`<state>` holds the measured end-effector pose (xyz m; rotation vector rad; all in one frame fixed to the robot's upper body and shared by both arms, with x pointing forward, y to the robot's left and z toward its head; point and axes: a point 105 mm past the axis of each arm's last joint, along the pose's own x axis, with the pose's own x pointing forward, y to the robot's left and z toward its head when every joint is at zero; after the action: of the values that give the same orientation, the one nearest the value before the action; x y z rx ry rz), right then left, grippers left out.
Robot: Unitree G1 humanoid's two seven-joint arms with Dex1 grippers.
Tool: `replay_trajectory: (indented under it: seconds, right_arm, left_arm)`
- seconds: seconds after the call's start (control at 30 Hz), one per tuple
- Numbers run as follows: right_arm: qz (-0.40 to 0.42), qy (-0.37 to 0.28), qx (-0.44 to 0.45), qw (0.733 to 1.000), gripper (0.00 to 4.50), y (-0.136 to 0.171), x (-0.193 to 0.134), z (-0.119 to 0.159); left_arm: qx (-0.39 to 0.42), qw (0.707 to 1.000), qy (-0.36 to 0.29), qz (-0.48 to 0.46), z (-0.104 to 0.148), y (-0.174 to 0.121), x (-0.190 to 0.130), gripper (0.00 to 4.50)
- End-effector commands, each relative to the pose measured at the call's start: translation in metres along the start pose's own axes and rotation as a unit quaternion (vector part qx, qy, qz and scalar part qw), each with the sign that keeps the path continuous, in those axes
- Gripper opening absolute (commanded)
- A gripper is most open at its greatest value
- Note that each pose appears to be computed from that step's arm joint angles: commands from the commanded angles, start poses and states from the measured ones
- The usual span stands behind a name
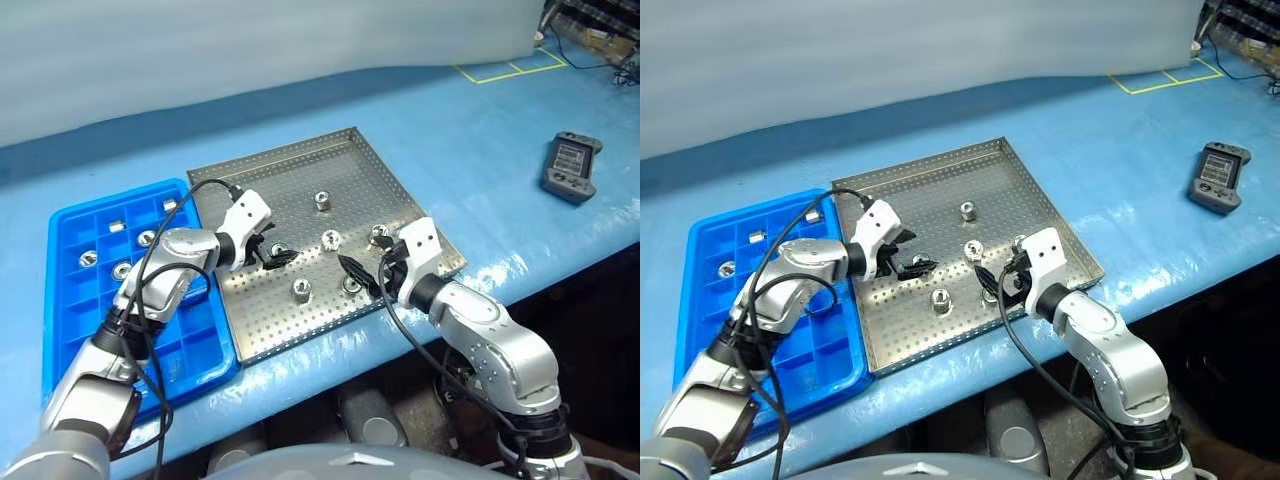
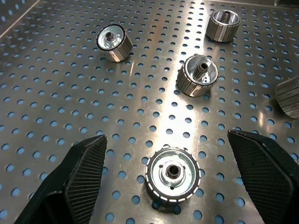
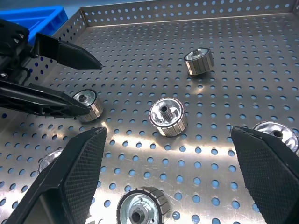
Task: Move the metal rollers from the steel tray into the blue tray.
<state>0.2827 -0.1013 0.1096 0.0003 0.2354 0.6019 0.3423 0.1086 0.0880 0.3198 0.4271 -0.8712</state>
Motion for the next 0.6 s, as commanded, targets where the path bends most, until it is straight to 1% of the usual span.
replay_trajectory:
  seconds: [0.03, 0.1, 0.3, 0.33, 0.4, 0.47, 0.53, 0.6]
  right_arm:
    - [-0.01, -0.032, -0.01, 0.999, 4.49, 0.0, -0.006, 0.014]
    - [-0.012, -0.032, -0.009, 0.999, 4.5, 0.0, -0.007, 0.014]
    - [-0.011, -0.031, -0.009, 0.999, 4.5, 0.0, -0.007, 0.014]
    - [-0.01, -0.032, -0.009, 0.999, 4.5, 0.0, -0.006, 0.014]
    - [-0.006, -0.034, -0.007, 0.999, 4.5, 0.001, -0.005, 0.015]
    - [-0.002, -0.032, -0.008, 0.999, 4.5, 0.003, -0.003, 0.015]
    - [0.003, -0.031, -0.009, 0.999, 4.5, 0.004, -0.002, 0.015]
    - [0.008, -0.031, -0.008, 0.999, 4.5, 0.006, -0.001, 0.015]
  left_arm:
    - [0.013, 1.0, 0.002, 0.013, -0.001, 0.003, 0.002, 4.32]
    - [0.013, 1.0, 0.011, 0.011, -0.007, 0.001, 0.002, 3.92]
    - [0.001, 1.0, 0.009, -0.007, -0.013, -0.01, -0.002, 1.93]
    - [0.002, 1.0, 0.012, -0.011, -0.015, -0.013, -0.003, 1.69]
    - [0.002, 1.0, 0.018, -0.017, -0.02, -0.019, -0.005, 1.7]
    - [0.002, 1.0, 0.01, -0.016, -0.019, -0.021, -0.008, 1.7]
    - [-0.009, 1.0, -0.027, -0.002, -0.008, -0.021, -0.014, 1.7]
    - [-0.028, 0.992, -0.117, 0.041, 0.02, -0.015, -0.026, 1.7]
